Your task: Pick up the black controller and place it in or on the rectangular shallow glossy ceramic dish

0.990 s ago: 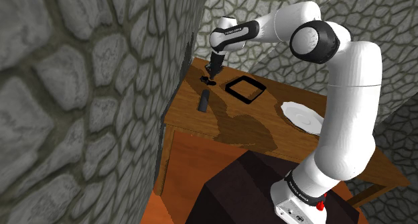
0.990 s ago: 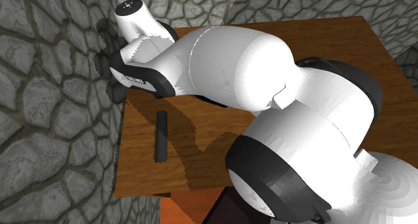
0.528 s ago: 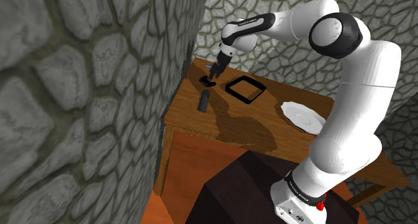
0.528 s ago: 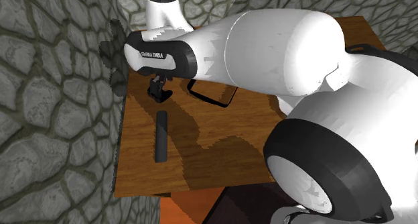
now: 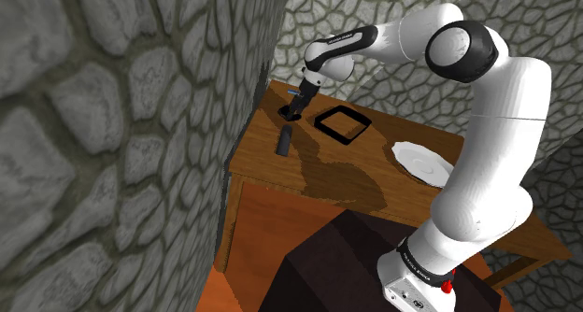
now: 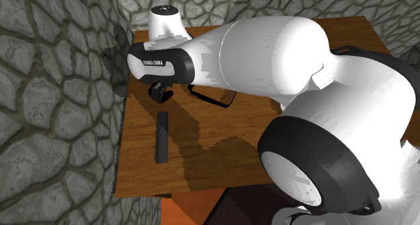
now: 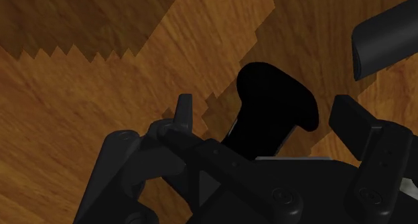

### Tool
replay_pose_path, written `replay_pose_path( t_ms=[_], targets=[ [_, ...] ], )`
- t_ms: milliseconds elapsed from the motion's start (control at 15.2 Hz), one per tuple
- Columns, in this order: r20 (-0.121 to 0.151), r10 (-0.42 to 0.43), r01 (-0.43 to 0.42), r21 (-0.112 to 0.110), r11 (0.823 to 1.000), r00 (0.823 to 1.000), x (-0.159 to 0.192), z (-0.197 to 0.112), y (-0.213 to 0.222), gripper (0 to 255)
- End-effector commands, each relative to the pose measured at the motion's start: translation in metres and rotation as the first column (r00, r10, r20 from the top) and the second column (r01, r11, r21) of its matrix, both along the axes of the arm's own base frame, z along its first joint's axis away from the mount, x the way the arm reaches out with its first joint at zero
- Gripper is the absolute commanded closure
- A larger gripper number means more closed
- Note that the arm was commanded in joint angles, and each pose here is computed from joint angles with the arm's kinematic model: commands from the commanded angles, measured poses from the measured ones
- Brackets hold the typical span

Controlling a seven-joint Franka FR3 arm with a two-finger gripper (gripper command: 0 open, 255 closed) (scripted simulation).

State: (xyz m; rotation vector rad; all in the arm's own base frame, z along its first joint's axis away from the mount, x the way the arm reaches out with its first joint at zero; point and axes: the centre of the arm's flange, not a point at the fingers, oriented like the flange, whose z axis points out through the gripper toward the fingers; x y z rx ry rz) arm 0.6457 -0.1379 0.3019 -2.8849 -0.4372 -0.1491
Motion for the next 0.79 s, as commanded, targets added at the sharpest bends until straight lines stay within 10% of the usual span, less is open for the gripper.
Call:
replay_pose_path(
  t_ms=[0, 264, 330, 726],
  targets=[
    [0.000, 0.000, 0.000, 0.000, 1.000, 1.000, 0.0000, -0.0009, 0.0003, 0],
    [0.000, 0.000, 0.000, 0.000, 1.000, 1.000, 0.0000, -0.0008, 0.0003, 0],
    [0.000, 0.000, 0.000, 0.000, 1.000, 1.000, 0.0000, -0.0008, 0.0003, 255],
    [0.000, 0.000, 0.000, 0.000, 1.000, 1.000, 0.0000, -0.0008, 0.0003, 255]
  ],
)
